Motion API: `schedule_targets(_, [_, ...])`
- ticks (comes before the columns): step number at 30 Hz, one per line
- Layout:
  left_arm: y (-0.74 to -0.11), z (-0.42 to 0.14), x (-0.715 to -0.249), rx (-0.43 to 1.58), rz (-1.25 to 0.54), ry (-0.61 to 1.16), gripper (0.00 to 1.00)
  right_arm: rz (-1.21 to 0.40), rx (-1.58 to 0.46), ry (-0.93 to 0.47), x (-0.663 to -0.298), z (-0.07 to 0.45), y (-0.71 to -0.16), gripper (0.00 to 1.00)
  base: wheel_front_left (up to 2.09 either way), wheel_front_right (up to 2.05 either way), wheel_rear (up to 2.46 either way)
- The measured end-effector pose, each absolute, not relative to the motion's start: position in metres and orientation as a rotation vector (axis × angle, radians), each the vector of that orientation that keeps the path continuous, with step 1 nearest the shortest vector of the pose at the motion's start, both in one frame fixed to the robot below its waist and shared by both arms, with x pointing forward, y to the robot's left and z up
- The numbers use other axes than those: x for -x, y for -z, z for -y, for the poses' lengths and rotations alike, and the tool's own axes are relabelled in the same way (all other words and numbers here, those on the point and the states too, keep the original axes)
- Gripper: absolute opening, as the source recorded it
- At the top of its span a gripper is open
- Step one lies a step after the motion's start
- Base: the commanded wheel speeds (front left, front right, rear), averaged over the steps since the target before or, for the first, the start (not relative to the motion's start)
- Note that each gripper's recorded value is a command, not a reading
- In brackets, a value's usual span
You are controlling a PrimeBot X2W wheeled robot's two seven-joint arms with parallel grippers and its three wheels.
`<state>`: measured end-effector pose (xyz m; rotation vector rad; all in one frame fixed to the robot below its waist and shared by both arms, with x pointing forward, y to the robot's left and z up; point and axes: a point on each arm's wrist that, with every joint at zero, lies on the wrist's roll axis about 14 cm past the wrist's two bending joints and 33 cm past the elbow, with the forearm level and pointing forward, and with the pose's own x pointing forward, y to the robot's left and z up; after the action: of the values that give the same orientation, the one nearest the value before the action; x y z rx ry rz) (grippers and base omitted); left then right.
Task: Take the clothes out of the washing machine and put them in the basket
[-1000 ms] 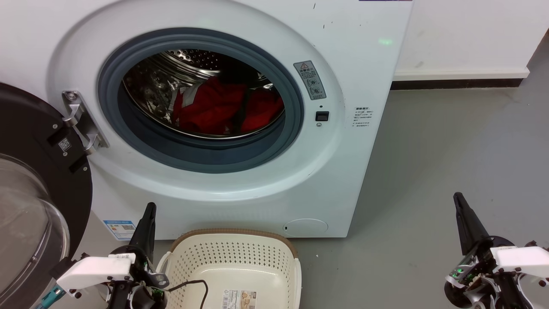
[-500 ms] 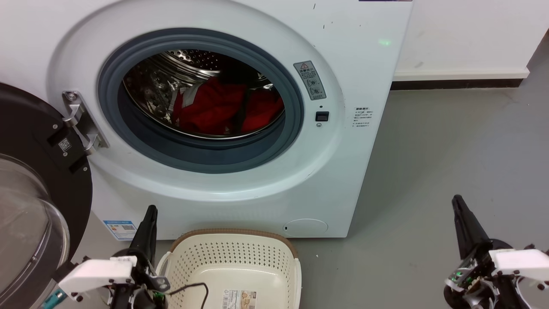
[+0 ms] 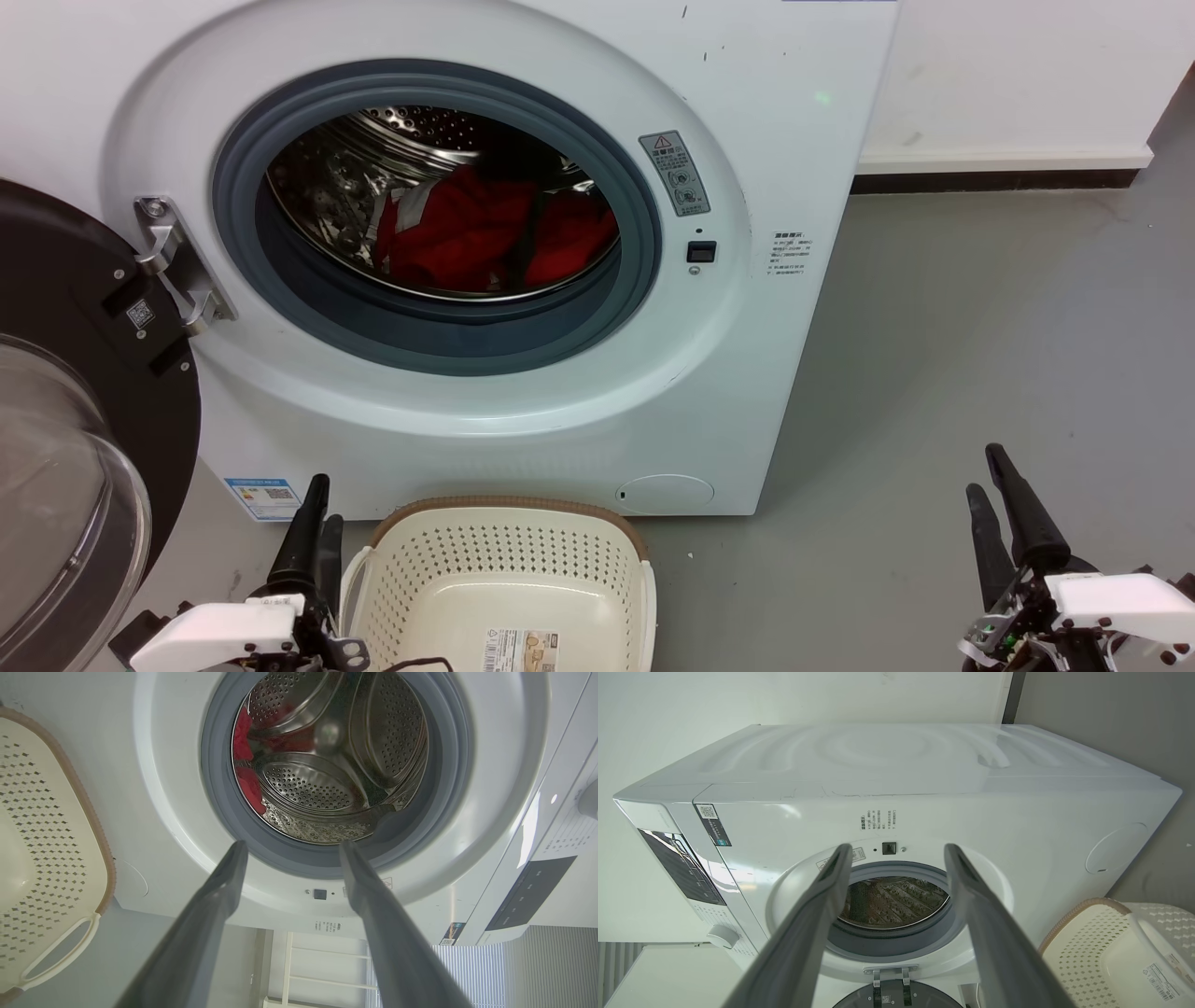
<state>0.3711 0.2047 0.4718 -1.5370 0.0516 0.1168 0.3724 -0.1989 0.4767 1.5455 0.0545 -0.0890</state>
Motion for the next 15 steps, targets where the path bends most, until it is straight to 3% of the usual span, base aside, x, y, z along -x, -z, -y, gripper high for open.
schedule_targets(15, [-0.486, -0.232, -0.372, 1.341, 0.048, -0.166, 1.00, -0.016, -1.263, 0.130, -0.370, 0.215, -0.480, 1.00, 0.00, 0.00, 0.00])
